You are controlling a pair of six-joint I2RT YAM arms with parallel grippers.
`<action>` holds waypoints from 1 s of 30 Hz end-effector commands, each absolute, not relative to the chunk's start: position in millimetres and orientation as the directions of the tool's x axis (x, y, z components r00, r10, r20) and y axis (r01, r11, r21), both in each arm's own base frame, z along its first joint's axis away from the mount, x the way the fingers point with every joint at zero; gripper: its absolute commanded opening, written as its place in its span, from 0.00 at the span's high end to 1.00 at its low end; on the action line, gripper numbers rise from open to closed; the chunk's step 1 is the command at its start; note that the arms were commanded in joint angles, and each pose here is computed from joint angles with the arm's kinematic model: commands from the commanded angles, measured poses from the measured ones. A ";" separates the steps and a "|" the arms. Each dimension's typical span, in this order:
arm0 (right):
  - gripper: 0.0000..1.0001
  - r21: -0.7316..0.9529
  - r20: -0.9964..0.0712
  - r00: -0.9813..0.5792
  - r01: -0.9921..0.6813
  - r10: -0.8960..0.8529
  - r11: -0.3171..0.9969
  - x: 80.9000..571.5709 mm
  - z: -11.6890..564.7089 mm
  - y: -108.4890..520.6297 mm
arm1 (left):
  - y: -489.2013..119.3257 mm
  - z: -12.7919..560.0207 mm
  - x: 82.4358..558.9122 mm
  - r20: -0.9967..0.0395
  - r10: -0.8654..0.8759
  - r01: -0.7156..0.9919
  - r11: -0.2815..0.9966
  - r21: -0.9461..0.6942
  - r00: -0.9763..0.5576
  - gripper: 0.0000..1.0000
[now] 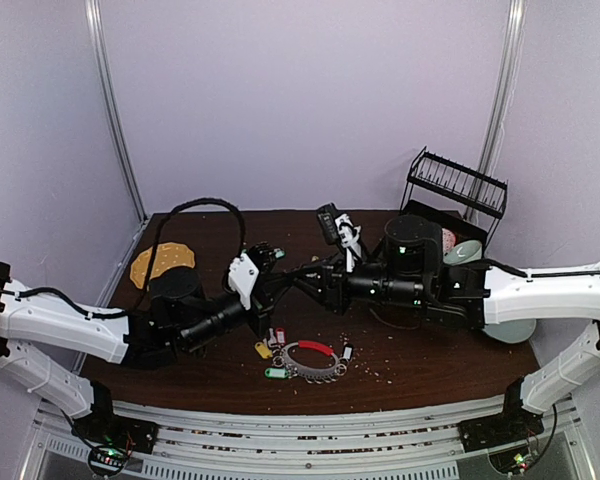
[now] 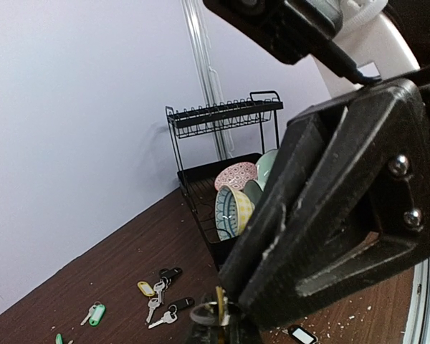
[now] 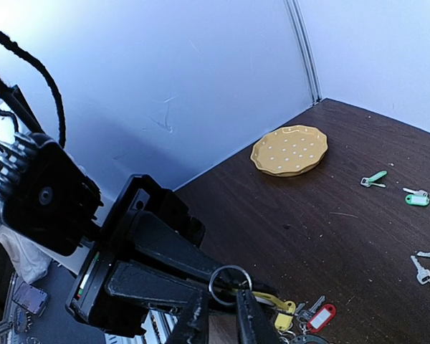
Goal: Put the keys on the keyring
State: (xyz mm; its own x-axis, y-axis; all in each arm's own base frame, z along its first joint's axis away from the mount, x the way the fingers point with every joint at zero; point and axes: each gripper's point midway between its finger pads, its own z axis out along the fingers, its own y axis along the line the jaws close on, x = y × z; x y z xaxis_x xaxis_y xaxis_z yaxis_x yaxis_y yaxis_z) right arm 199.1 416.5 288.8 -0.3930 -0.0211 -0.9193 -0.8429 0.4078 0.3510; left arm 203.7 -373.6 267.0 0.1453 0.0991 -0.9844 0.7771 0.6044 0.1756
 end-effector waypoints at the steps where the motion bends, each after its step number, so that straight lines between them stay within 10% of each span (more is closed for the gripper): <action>1: 0.80 0.332 -0.927 -0.375 -0.847 -0.025 0.416 200.5 288.5 418.9 | -368.4 295.0 202.0 -0.983 0.020 0.767 0.623 0.153 0.180 1.00; 9: 0.75 0.210 -0.963 -0.264 -0.866 -0.059 0.454 203.0 295.2 404.3 | -368.2 290.2 203.3 -0.985 0.051 0.764 0.625 0.161 0.166 1.00; 15: 0.72 -0.016 -0.974 -0.015 -0.991 -0.228 0.133 158.7 308.1 388.8 | -385.8 283.6 160.6 -0.950 0.128 0.875 0.370 0.313 0.285 1.00; 20: 0.63 0.087 -0.956 -0.109 -0.992 -0.273 0.093 165.9 299.5 377.1 | -385.6 231.5 167.6 -0.864 0.486 0.916 0.276 0.292 0.130 1.00; 25: 0.62 0.226 -0.958 -0.251 -0.959 -0.136 0.170 183.8 298.2 369.9 | -347.9 132.6 171.1 -0.481 0.836 0.930 0.352 0.104 -0.263 1.00; 30: 0.66 0.434 -0.898 -0.439 -0.881 0.017 0.189 210.5 279.3 343.2 | -356.2 131.0 157.5 -0.483 0.831 0.945 0.326 0.023 -0.275 1.00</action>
State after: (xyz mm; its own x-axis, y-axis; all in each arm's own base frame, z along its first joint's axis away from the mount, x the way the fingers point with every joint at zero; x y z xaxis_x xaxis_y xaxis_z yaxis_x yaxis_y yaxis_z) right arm 194.8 360.1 260.9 -0.3261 -0.1769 -0.9286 -0.9330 0.2182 0.2861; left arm 189.2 -395.1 166.1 -0.1722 0.7186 -0.6738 0.9322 0.3400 0.1244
